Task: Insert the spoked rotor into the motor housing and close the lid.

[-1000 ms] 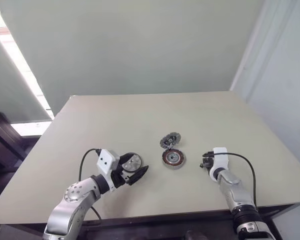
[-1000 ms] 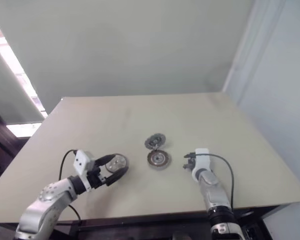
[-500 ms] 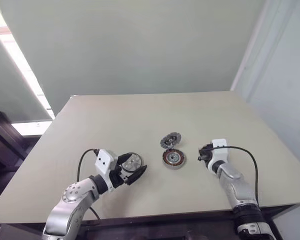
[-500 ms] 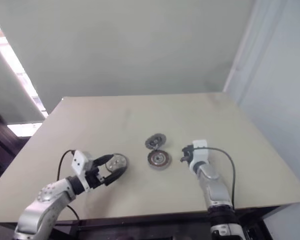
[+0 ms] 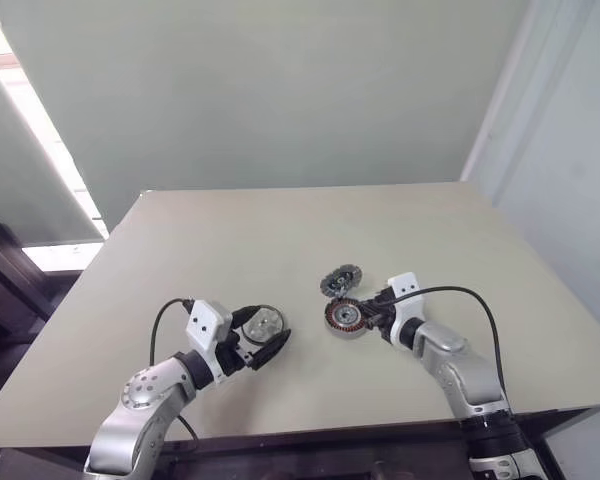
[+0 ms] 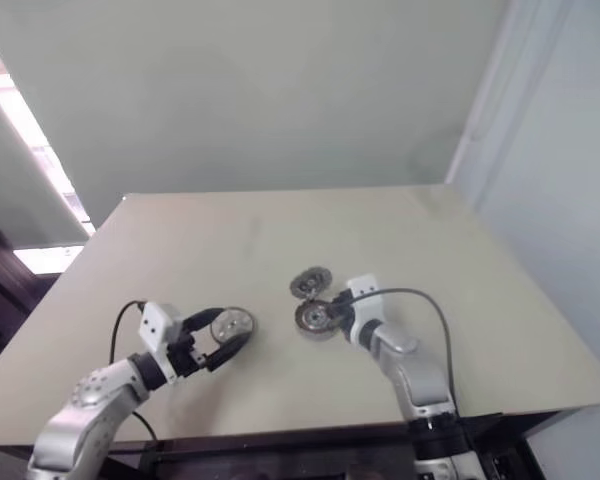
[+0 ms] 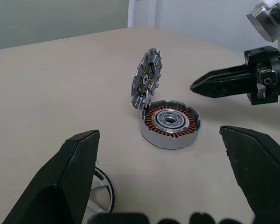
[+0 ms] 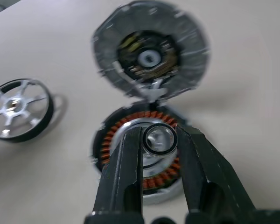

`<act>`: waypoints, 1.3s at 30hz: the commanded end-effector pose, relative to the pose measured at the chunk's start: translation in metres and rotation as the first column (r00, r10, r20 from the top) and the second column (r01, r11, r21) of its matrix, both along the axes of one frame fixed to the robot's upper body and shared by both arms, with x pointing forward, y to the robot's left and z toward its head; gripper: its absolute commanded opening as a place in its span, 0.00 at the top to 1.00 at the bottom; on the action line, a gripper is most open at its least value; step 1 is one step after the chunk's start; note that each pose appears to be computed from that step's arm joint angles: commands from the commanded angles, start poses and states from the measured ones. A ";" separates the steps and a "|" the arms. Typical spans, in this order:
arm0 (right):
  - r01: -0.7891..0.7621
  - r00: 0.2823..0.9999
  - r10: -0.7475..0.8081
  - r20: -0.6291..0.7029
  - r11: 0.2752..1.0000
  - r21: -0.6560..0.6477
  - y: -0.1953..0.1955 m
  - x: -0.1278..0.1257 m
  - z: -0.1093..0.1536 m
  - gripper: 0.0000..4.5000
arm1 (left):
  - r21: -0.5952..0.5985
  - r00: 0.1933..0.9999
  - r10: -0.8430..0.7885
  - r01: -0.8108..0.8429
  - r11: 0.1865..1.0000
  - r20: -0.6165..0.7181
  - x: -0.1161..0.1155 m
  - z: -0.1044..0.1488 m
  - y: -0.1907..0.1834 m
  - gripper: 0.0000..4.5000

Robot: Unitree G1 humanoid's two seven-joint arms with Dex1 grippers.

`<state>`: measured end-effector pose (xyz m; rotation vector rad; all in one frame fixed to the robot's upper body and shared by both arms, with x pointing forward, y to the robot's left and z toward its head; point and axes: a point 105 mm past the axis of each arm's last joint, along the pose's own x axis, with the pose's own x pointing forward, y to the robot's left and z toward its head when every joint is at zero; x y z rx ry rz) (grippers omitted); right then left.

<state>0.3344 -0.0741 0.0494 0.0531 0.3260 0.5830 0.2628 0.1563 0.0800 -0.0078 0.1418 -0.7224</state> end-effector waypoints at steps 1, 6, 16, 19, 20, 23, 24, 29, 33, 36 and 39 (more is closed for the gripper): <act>-0.022 0.999 0.021 0.044 1.000 0.019 0.011 0.004 0.013 0.83 | 0.002 0.999 0.002 -0.002 1.000 0.043 0.000 0.006 0.001 0.00; -0.033 0.999 0.032 0.039 0.999 0.013 0.021 0.007 0.009 0.83 | 0.003 0.999 0.003 -0.004 1.000 0.038 -0.002 0.004 0.000 0.00; -0.001 1.000 0.001 0.016 1.000 0.006 0.029 0.016 0.001 0.83 | 0.003 1.000 0.006 -0.006 1.000 0.030 -0.004 0.001 -0.001 0.00; 0.000 1.000 0.000 0.020 1.000 0.002 0.030 0.017 0.000 0.83 | 0.002 1.000 0.005 -0.005 1.000 0.027 -0.005 0.000 -0.002 0.00; 0.001 1.000 -0.001 0.023 1.000 0.001 0.030 0.017 0.000 0.83 | 0.002 1.000 0.004 -0.004 1.000 0.027 -0.005 0.000 -0.002 0.00; 0.006 0.999 -0.006 0.032 1.000 -0.001 0.031 0.019 0.000 0.83 | 0.001 1.000 0.004 -0.004 1.000 0.026 -0.005 -0.001 -0.003 0.00; 0.007 0.999 -0.007 0.034 1.000 -0.002 0.031 0.020 0.000 0.83 | 0.001 1.000 0.003 -0.003 1.000 0.026 -0.005 -0.001 -0.003 0.00; 0.008 0.999 -0.008 0.042 1.000 -0.005 0.033 0.022 -0.002 0.83 | 0.001 1.000 0.003 -0.003 1.000 0.025 -0.005 -0.002 -0.003 0.00; 0.012 0.999 -0.012 0.038 1.000 -0.009 0.034 0.024 -0.005 0.83 | -0.001 1.000 -0.001 0.001 1.000 0.020 -0.005 -0.004 -0.004 0.00; 0.017 0.999 -0.017 0.035 1.000 -0.013 0.034 0.025 -0.007 0.83 | -0.010 0.999 -0.020 0.019 1.000 -0.028 -0.007 -0.009 -0.007 0.00; 0.018 0.999 -0.017 0.032 1.000 -0.016 0.034 0.026 -0.009 0.83 | -0.012 0.999 -0.036 0.036 0.999 -0.036 -0.008 -0.010 -0.010 0.00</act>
